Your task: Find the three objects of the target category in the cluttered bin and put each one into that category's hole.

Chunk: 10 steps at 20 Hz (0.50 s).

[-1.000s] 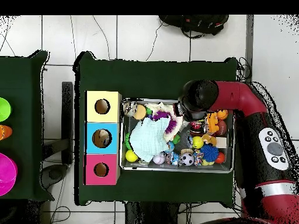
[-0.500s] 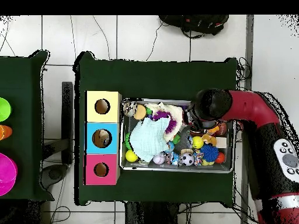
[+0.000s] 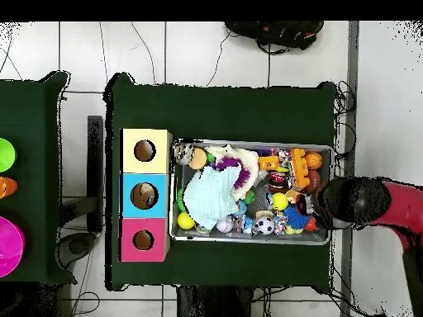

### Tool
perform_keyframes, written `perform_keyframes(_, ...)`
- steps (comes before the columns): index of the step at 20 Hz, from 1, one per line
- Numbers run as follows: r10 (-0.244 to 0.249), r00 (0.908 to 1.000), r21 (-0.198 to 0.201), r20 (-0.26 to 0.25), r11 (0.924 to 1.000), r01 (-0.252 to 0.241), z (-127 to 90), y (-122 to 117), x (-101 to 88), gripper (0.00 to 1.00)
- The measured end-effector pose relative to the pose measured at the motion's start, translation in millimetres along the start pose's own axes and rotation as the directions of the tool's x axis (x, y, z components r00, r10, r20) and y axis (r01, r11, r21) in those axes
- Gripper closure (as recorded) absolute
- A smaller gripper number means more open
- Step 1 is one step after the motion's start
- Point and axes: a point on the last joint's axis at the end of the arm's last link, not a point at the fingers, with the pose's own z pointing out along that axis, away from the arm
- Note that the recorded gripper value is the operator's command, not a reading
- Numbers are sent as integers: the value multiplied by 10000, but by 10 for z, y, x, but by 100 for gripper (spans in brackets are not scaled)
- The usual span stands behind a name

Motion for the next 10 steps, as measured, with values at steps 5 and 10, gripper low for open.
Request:
perform_keyframes(5, 193, 9988, 91, 460, 9998, -198, 37, -75, 363, 0)
perform_keyframes(10, -196, 9986, 93, 495, 9998, 192, 93, 167, 419, 0)
